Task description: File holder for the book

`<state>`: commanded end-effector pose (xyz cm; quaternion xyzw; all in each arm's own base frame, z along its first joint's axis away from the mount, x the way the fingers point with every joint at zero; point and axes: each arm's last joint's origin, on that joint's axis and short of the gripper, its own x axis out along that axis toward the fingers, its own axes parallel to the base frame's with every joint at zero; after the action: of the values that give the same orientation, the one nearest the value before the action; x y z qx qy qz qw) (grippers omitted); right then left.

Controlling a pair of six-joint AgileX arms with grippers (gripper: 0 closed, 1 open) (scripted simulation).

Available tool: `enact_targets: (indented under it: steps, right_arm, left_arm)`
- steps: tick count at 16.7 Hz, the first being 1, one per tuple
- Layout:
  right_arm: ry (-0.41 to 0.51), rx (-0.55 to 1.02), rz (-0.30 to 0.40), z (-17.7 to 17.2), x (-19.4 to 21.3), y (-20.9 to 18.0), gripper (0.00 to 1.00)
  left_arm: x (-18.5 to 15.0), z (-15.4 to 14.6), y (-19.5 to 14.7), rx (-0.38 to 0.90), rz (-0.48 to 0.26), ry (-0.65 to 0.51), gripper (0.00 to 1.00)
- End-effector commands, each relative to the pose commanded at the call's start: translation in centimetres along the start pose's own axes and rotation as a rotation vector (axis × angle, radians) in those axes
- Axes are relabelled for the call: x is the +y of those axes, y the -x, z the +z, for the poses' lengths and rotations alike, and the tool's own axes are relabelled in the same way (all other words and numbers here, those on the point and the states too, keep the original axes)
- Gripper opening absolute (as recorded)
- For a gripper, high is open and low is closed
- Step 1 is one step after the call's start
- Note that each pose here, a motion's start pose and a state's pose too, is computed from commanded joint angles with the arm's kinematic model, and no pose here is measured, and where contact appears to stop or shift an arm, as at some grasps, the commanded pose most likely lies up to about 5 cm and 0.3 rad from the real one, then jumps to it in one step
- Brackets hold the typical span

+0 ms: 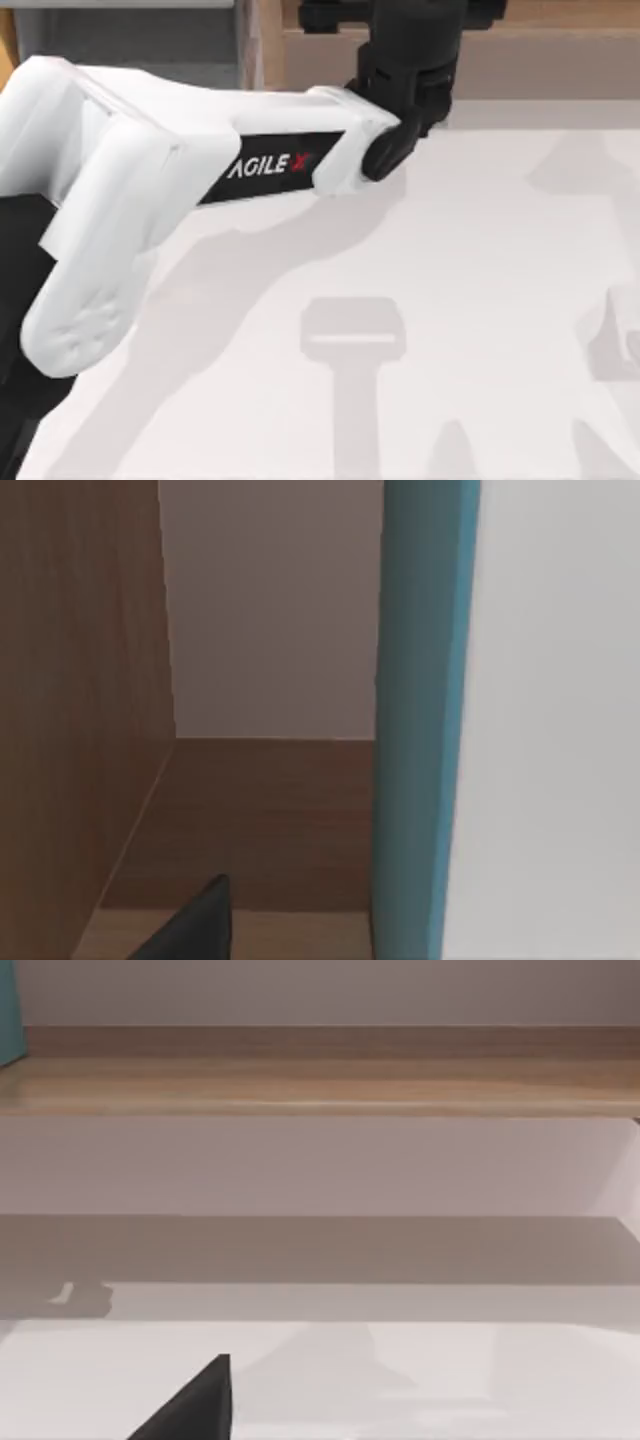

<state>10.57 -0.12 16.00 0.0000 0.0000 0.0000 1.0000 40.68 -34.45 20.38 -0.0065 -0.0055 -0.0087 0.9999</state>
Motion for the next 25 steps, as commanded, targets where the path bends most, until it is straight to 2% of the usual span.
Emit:
enact_targets:
  steps: [12, 25]
  right_arm:
    - [0.000, 0.000, 0.000, 0.0, 0.0, 0.0, 1.00]
    - [0.000, 0.000, 0.000, 0.0, 0.0, 0.0, 1.00]
  left_arm:
    - [0.0, 0.0, -2.0, 0.000, 0.000, 0.000, 1.00]
    - [0.0, 0.0, -2.0, 0.000, 0.000, 0.000, 0.02]
